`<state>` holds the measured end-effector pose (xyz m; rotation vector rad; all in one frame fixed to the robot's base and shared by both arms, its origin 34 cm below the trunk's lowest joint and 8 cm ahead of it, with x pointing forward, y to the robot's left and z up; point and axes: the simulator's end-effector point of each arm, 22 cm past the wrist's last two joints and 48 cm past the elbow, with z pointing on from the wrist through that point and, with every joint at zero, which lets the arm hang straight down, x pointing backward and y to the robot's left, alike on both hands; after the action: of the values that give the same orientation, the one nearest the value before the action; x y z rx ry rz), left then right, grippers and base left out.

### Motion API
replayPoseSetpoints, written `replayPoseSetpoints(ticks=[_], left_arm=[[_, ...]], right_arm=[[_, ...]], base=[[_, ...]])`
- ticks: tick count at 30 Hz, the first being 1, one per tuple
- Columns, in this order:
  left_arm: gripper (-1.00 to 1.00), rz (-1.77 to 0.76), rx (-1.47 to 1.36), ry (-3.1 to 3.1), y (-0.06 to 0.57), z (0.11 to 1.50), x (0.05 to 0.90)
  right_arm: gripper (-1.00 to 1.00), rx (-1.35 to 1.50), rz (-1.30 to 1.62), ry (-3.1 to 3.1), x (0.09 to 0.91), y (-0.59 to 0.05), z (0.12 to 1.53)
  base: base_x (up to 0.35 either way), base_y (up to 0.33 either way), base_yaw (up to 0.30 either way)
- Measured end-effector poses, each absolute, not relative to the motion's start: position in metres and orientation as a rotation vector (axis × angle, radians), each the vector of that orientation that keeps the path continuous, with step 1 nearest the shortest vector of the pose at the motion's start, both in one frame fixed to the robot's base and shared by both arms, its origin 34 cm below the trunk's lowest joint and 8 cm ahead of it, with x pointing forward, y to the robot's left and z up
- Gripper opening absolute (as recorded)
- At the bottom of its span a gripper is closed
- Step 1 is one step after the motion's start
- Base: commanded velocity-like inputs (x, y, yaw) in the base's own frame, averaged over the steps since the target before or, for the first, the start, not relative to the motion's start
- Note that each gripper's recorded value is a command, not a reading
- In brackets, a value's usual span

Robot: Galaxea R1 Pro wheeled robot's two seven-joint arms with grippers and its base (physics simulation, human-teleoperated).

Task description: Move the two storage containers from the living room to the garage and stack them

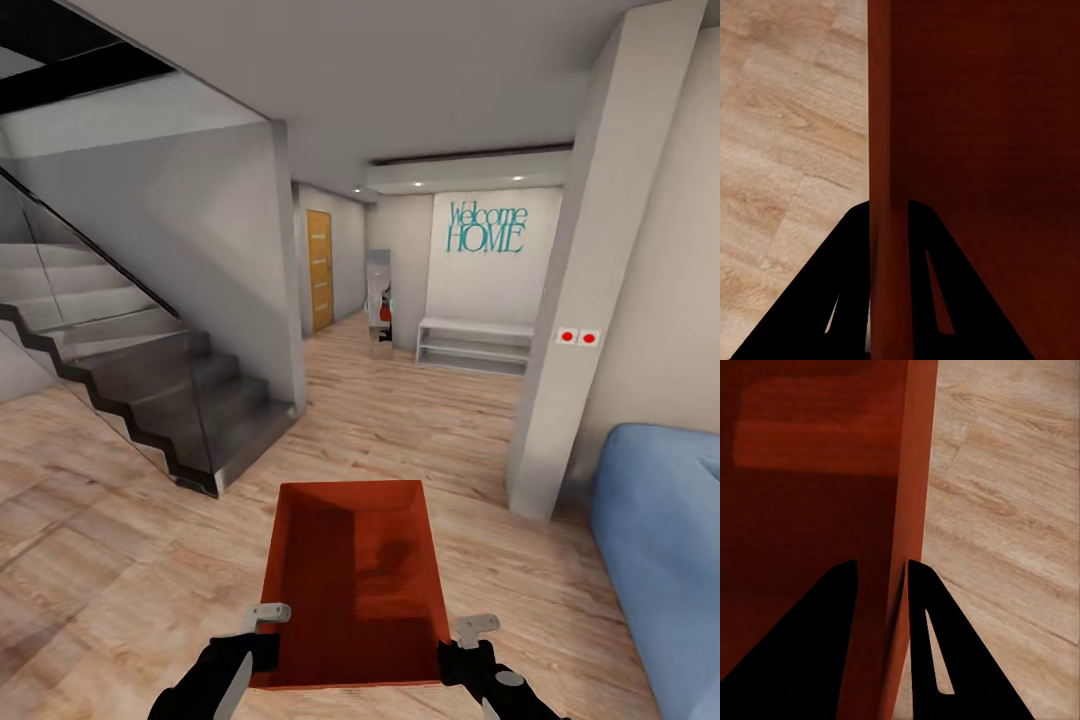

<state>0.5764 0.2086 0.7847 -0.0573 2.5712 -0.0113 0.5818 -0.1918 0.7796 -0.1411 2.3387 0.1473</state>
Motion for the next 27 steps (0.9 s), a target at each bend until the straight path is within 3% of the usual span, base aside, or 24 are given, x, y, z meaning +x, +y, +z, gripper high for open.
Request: replayPoseSetpoints(ticks=[27], left_arm=[[-1.00, -0.012, -0.057, 2.571, 0.2086, 0.7847, 0.5765]], right_arm=[[-1.00, -0.141, 0.147, 2.339, 0.5818, -0.1919, 0.7796]], base=[[0.325, 0.000, 0.000]])
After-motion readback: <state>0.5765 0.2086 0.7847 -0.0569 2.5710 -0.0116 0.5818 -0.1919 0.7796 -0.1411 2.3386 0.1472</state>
